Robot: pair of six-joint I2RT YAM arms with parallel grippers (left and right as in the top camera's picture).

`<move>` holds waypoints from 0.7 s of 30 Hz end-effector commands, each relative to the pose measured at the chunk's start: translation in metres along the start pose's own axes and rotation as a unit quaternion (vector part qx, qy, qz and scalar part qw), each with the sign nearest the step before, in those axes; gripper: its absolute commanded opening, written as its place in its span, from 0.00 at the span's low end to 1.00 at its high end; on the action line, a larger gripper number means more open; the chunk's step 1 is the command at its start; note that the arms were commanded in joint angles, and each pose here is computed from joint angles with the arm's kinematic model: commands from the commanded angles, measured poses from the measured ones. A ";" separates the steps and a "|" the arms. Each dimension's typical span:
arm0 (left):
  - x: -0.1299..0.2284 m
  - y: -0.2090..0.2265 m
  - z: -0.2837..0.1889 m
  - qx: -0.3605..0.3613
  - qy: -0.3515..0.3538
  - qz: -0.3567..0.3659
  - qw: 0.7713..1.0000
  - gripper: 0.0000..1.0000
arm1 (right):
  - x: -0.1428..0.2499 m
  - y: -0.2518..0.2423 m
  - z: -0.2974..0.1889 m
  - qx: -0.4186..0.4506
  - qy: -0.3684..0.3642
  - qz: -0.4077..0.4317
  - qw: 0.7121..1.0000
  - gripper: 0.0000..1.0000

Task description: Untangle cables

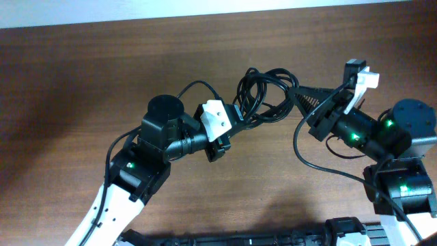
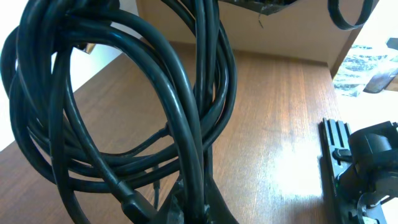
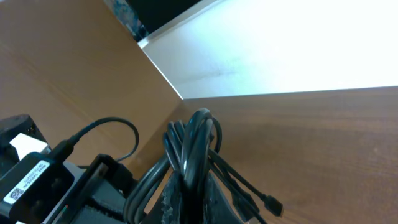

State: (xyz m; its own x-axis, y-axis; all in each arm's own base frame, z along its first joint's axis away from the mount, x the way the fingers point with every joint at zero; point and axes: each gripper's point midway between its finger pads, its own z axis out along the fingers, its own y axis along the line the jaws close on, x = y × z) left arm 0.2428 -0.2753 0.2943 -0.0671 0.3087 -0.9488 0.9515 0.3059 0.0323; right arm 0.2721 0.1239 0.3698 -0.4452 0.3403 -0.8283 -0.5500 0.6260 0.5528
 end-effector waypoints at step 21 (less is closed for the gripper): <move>0.011 -0.037 -0.001 0.113 -0.009 -0.026 0.993 0.00 | -0.075 -0.024 -0.025 0.114 -0.175 0.016 0.978 0.04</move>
State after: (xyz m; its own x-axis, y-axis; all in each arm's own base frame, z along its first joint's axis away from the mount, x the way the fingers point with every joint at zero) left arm 0.2215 -0.2835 0.3100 -0.0260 0.2448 -0.9692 0.9851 0.1711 0.0168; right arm 0.2834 0.1147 0.3849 -0.3956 0.4327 -0.8101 -0.5057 0.6337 0.5854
